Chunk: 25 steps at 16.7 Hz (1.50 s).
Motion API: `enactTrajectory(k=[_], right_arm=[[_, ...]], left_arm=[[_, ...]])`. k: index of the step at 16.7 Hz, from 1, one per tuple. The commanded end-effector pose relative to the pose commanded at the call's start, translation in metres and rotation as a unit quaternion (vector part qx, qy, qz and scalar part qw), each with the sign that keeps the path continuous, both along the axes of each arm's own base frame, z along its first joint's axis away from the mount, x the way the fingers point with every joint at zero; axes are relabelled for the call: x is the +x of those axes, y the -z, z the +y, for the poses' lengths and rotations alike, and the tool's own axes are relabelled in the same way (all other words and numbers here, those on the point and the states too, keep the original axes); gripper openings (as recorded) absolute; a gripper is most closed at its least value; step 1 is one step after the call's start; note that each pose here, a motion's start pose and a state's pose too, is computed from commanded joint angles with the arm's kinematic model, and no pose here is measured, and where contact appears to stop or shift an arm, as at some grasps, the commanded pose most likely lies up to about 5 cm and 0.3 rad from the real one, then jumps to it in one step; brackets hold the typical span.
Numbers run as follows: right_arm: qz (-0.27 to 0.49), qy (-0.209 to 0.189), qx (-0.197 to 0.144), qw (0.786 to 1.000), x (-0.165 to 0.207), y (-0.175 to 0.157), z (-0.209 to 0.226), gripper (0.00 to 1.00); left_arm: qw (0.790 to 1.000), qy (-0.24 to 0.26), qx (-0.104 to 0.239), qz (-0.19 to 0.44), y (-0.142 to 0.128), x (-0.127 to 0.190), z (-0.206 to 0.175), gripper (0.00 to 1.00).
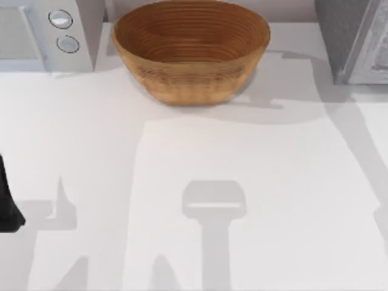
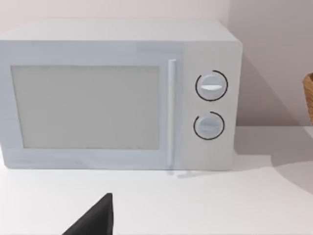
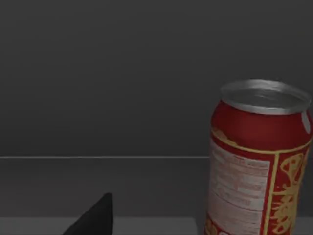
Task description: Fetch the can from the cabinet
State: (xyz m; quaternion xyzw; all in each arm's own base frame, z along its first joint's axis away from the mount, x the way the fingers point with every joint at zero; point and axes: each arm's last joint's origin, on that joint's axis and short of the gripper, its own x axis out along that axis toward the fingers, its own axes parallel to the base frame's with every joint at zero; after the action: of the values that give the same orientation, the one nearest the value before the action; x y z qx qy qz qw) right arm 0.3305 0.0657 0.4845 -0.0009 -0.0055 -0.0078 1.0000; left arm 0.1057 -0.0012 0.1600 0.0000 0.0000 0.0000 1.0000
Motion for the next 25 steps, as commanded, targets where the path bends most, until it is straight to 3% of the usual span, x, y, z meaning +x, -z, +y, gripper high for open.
enactTrajectory(k=[4,9,22,25], right_arm=[[0.0,0.0,0.0,1.0,0.036,0.001,0.0,1.0],[0.0,0.0,0.0,1.0,0.041,0.002,-0.001,1.0],[0.0,0.0,0.0,1.0,0.041,0.002,-0.001,0.02],[0.0,0.0,0.0,1.0,0.041,0.002,-0.001,0.0]], left_arm=[[1.0,0.0,0.0,0.0,0.0,0.0,0.0,1.0],[1.0,0.0,0.0,0.0,0.0,0.0,0.0,1.0],[1.0,0.0,0.0,0.0,0.0,0.0,0.0,1.0],[1.0,0.0,0.0,0.0,0.0,0.0,0.0,1.0]])
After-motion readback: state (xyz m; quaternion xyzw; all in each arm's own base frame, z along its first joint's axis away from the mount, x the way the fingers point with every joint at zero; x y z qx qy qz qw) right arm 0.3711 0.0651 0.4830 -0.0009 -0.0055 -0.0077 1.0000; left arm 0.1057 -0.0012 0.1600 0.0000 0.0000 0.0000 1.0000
